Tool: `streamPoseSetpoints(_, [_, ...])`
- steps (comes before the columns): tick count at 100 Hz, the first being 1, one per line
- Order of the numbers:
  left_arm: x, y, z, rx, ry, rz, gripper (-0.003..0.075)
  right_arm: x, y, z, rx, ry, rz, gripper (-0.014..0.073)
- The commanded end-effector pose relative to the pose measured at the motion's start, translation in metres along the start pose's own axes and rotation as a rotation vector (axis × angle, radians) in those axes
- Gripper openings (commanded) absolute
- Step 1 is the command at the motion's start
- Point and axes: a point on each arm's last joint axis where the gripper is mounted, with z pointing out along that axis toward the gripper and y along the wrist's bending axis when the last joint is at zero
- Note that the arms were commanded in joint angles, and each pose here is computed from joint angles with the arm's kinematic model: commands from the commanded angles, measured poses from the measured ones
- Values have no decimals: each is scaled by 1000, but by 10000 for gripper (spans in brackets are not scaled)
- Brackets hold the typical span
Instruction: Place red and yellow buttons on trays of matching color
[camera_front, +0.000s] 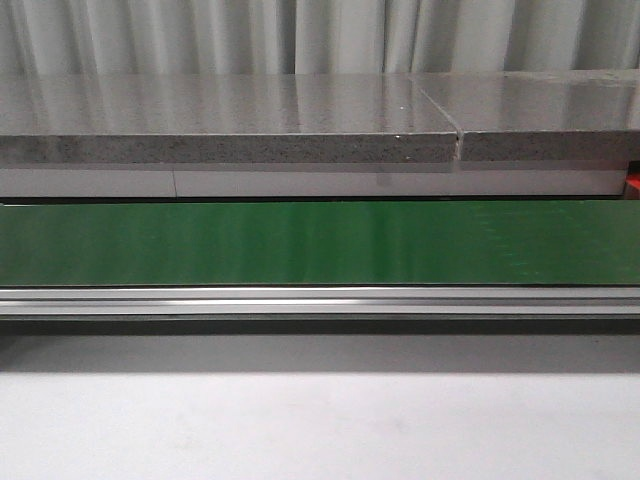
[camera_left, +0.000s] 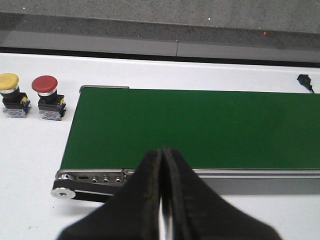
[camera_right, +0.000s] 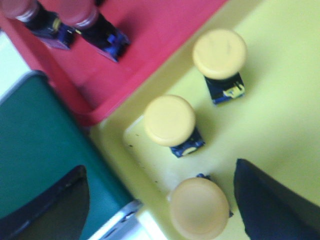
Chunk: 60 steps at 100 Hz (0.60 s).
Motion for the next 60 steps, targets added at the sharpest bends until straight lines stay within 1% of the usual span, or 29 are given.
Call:
streamPoseSetpoints(1, [-14, -3, -4, 21, -90, -1, -19, -15, 14, -25, -48, -134, -31, 595])
streamPoseSetpoints(17, [-14, -3, -4, 21, -90, -1, -19, -11, 40, -51, -154, -228, -186, 594])
streamPoseSetpoints(37, [-14, -3, -4, 21, -90, -1, -19, 3, 72, -82, -309, -325, -423, 594])
streamPoseSetpoints(51, [-14, -3, -4, 21, -90, -1, -19, 14, 86, -103, -407, -378, -561, 594])
streamPoseSetpoints(60, [-14, -3, -4, 21, -90, -1, -19, 20, 90, -116, -459, -410, -624, 591])
